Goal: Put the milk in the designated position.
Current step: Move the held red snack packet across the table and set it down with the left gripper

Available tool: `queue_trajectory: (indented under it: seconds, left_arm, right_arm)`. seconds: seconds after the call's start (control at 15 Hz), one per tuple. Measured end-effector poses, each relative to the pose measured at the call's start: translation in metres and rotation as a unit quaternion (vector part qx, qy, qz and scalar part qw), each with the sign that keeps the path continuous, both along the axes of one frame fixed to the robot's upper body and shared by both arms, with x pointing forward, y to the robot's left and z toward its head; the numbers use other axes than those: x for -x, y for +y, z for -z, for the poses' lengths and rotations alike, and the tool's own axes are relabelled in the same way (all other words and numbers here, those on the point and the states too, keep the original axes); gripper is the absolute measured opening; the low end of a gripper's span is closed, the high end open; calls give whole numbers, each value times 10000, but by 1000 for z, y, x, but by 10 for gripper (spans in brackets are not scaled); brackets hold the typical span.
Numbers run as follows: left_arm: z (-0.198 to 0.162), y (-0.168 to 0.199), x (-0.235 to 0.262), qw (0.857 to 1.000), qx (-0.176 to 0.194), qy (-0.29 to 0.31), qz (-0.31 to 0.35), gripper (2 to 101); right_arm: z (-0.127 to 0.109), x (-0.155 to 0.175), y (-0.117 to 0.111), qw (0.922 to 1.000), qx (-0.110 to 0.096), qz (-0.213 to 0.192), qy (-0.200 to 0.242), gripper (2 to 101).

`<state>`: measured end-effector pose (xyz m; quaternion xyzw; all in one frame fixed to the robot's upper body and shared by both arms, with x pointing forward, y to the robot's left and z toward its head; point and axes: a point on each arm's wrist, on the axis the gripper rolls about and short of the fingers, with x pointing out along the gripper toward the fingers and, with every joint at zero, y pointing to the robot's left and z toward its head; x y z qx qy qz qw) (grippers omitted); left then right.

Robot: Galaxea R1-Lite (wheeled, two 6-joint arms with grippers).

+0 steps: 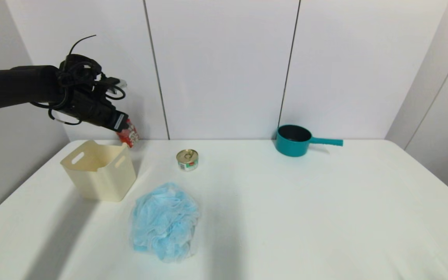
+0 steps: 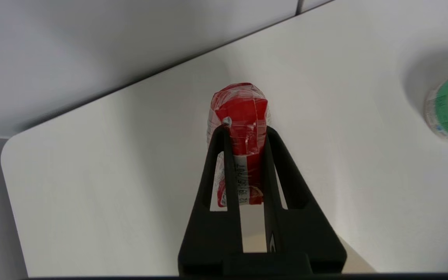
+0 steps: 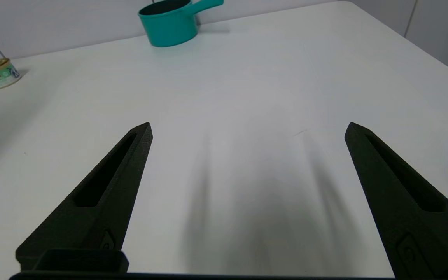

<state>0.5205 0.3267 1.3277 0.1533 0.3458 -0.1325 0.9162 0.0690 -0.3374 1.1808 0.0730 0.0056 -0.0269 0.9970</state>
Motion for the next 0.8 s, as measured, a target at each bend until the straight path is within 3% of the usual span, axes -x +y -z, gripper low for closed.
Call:
queue_trajectory:
  seconds: [0.8]
  left_arm:
    - [32, 0, -16, 9995, -5, 325, 5, 126]
  right_arm:
    - [0, 0, 0, 10000, 0, 2, 2, 980]
